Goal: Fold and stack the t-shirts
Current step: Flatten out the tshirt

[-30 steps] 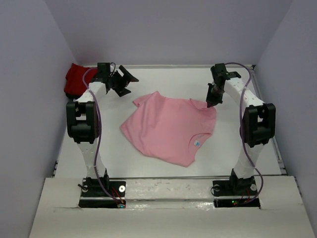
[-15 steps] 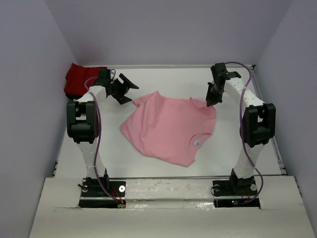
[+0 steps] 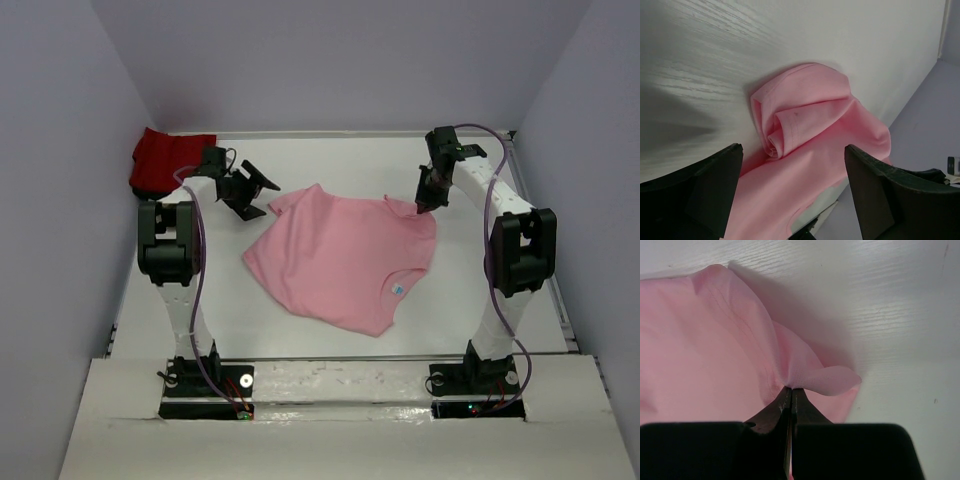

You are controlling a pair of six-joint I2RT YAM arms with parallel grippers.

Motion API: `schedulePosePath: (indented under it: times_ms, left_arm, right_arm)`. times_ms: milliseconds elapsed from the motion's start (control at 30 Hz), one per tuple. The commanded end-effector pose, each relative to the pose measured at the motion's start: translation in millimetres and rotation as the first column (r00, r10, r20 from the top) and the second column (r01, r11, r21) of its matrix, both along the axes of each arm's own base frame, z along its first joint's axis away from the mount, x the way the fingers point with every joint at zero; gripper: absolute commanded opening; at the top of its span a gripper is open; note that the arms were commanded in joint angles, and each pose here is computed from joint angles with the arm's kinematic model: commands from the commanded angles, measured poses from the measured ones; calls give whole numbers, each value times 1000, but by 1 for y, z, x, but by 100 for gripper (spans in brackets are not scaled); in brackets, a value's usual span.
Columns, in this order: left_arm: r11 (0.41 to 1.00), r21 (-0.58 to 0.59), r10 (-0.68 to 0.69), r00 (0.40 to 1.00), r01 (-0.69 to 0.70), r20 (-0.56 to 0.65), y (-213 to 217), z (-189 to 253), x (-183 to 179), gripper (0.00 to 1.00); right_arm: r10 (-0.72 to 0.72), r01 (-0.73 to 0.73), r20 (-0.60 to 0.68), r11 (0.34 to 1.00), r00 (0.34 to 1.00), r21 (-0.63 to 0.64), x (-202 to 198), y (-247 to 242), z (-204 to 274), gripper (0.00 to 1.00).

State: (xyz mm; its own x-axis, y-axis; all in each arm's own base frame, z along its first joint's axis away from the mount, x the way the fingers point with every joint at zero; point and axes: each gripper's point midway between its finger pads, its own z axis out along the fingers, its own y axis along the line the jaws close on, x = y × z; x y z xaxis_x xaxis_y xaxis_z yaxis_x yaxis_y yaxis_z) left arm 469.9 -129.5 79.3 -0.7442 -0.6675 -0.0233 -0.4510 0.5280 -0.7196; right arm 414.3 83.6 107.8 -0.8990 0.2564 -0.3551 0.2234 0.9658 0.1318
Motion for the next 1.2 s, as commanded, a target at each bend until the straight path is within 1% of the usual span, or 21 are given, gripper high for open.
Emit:
schedulePosePath:
  times_ms: [0,100,167,400,500,667,733,967,1033,1067,1100,1133,1167]
  left_arm:
    - [999,-32,10,999,-11,-37,-2,-12,3,91]
    - [999,-29,19,999,-19,-26,-1,-14,13,89]
    - [999,-23,22,1000,-23,-21,0,-16,18,85]
    - [999,-2,42,999,-42,-30,3,-29,28,82]
    - [999,-2,43,999,-43,-34,3,-32,29,74]
    - [999,-14,39,998,-40,-43,2,-37,28,67]
    - [999,-17,38,998,-39,-45,1,-38,27,61]
    - [999,-19,33,997,-34,-74,0,-51,24,63]
    - [999,-18,27,996,-29,-80,-1,-55,22,57]
    - [1000,-17,25,996,-26,-81,-2,-56,22,51]
    - [1000,-16,24,996,-25,-88,-1,-59,21,48]
    - [1000,-15,26,995,-27,-98,-1,-63,20,40]
    - [1000,-14,25,995,-26,-101,-1,-64,20,35]
  right_arm:
    - [6,-8,109,1000,994,18,11,0,33,0]
    - [9,-11,114,1000,993,18,12,0,34,0]
    - [9,-11,115,1000,993,18,12,0,35,0]
    - [8,-10,121,1000,993,19,13,0,37,0]
    - [-2,-1,118,1000,993,19,13,-4,36,0]
    - [0,-2,108,1000,994,17,11,-5,32,0]
    - [0,-2,109,1000,994,17,11,-5,32,0]
    - [-7,5,110,1000,994,18,13,-8,33,0]
    - [-9,7,110,1000,994,18,13,-8,33,0]
    - [-9,7,109,1000,994,18,13,-8,32,0]
    - [-7,5,110,1000,994,18,12,-8,33,0]
    - [-7,5,113,1000,994,18,13,-8,34,0]
    - [-7,5,110,1000,994,18,13,-8,33,0]
